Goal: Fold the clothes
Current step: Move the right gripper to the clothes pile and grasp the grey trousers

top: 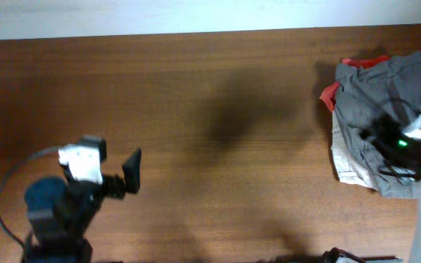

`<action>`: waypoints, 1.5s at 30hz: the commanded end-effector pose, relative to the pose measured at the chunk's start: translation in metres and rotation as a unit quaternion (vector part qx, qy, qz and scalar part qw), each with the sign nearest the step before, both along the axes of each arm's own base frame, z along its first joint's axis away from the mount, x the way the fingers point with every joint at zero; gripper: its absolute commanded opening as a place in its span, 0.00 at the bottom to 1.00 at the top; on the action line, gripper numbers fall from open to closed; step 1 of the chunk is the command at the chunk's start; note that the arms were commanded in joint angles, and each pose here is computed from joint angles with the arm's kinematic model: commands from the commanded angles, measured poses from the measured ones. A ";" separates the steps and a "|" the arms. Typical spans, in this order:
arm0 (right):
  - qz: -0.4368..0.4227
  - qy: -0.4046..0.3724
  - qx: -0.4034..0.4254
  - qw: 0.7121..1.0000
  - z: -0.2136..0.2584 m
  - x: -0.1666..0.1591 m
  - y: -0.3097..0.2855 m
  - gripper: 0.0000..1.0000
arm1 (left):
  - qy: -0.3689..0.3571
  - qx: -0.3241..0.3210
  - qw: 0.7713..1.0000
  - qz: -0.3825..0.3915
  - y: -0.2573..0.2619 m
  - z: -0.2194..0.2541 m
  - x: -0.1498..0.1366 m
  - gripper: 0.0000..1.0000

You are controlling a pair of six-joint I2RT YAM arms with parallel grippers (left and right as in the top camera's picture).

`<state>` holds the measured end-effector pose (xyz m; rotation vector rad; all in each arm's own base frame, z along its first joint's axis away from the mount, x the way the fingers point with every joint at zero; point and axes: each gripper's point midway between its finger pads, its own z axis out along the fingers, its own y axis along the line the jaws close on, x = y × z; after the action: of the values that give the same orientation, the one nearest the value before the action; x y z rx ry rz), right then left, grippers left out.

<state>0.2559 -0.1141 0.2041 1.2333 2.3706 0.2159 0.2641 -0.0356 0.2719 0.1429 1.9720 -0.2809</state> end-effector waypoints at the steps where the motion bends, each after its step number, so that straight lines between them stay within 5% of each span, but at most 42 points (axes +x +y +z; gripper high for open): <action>1: -0.096 0.022 0.014 0.995 -0.008 -0.026 -0.045 0.99 | 0.030 -0.011 0.999 -0.012 -0.002 0.010 0.023 0.99; 12: -0.236 0.058 0.146 0.959 -0.069 -0.070 -0.115 0.99 | 0.076 -0.072 0.989 -0.102 -0.032 -0.009 0.055 0.99; 25: -0.220 0.048 0.146 0.963 -0.118 -0.045 -0.155 0.92 | 0.090 -0.082 0.986 -0.113 -0.036 -0.016 0.057 0.99; 27: -0.215 0.045 0.134 0.966 -0.118 -0.043 -0.160 0.84 | 0.090 -0.082 0.986 -0.113 -0.036 -0.016 0.057 0.99; 31: -0.190 0.035 0.120 0.974 -0.116 -0.034 -0.160 0.42 | 0.090 -0.082 0.986 -0.113 -0.036 -0.016 0.057 0.99; 34: -0.151 0.005 0.132 0.980 -0.109 -0.017 -0.149 0.22 | 0.090 -0.082 0.986 -0.113 -0.036 -0.016 0.057 0.99; 39: -0.097 -0.056 0.123 0.986 -0.072 0.008 -0.128 0.04 | 0.090 -0.082 0.986 -0.113 -0.036 -0.016 0.057 0.99; 45: -0.010 -0.174 0.071 0.982 0.024 0.030 -0.076 0.04 | 0.090 -0.082 0.986 -0.113 -0.036 -0.016 0.057 0.99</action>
<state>0.2699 -0.2248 0.1603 1.4292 2.1421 0.4883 0.3193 -0.0700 0.2462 0.2361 2.1246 -0.6055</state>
